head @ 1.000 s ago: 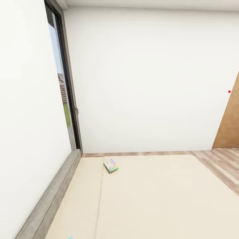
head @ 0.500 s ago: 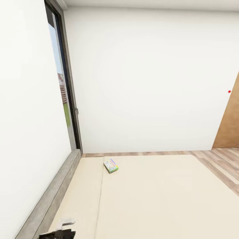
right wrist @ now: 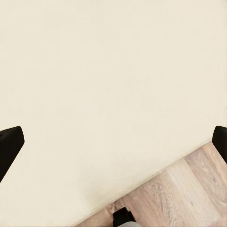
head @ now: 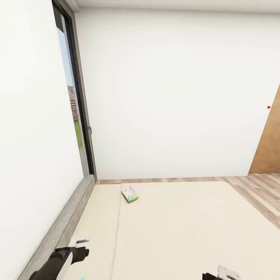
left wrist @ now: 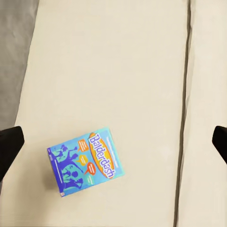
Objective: Put all the toys in the child's room - the three board games (two on the bed and one on the table), the two jigsaw puzzles on the table, and the tennis ball on the table - inside the toy box on the table in the child's room.
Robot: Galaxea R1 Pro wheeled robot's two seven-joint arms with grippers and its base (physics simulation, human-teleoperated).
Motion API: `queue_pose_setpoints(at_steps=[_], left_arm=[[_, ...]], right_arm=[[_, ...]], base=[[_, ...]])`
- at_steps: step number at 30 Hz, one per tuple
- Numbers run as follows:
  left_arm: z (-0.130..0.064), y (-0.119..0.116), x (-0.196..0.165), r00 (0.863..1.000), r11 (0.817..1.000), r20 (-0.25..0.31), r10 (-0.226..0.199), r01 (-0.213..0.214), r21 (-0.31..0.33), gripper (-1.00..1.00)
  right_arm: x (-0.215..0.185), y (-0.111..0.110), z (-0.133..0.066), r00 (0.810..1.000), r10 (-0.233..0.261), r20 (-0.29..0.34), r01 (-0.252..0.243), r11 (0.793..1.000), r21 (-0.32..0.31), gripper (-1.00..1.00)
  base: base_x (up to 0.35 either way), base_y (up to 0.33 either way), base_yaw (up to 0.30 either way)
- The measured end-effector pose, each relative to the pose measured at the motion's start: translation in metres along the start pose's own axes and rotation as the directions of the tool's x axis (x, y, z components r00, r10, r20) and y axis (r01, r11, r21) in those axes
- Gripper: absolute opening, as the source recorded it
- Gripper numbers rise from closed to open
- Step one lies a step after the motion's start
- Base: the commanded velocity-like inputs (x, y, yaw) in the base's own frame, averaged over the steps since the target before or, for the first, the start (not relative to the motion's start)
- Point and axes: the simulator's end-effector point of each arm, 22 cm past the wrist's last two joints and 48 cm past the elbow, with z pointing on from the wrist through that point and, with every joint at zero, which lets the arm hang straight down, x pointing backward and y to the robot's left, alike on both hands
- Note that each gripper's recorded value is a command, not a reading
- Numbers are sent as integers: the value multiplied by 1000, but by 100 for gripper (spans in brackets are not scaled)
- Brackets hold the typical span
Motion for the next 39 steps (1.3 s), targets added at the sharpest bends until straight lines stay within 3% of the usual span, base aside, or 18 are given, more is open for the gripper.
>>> queue_pose_setpoints(at_steps=[5,10,14,18,24,39], left_arm=[[2,20,-21,999,999,-1,-45,45,-19,100],[-3,72,-36,984,983,-15,-176,174,-65,100],[-7,99,-31,975,972,-44,-217,213,-95,100],[-5,104,-23,972,970,-64,-227,219,-104,100],[-4,103,-24,975,972,-52,-218,212,-104,100],[-4,101,-25,975,973,-48,-216,211,-96,100]], right_arm=[[-30,31,-4,999,16,38,-15,999,-32,100],[-75,60,-9,999,22,49,-18,997,-74,100],[-92,71,-13,999,18,47,-14,996,-89,100],[-97,86,-17,999,20,44,-15,994,-111,100],[-96,95,-19,999,16,31,-12,992,-126,100],[-100,98,-21,999,21,40,-15,991,-134,100]], base=[[0,0,0],[0,0,0],[0,0,0],[0,0,0],[0,0,0],[0,0,0]])
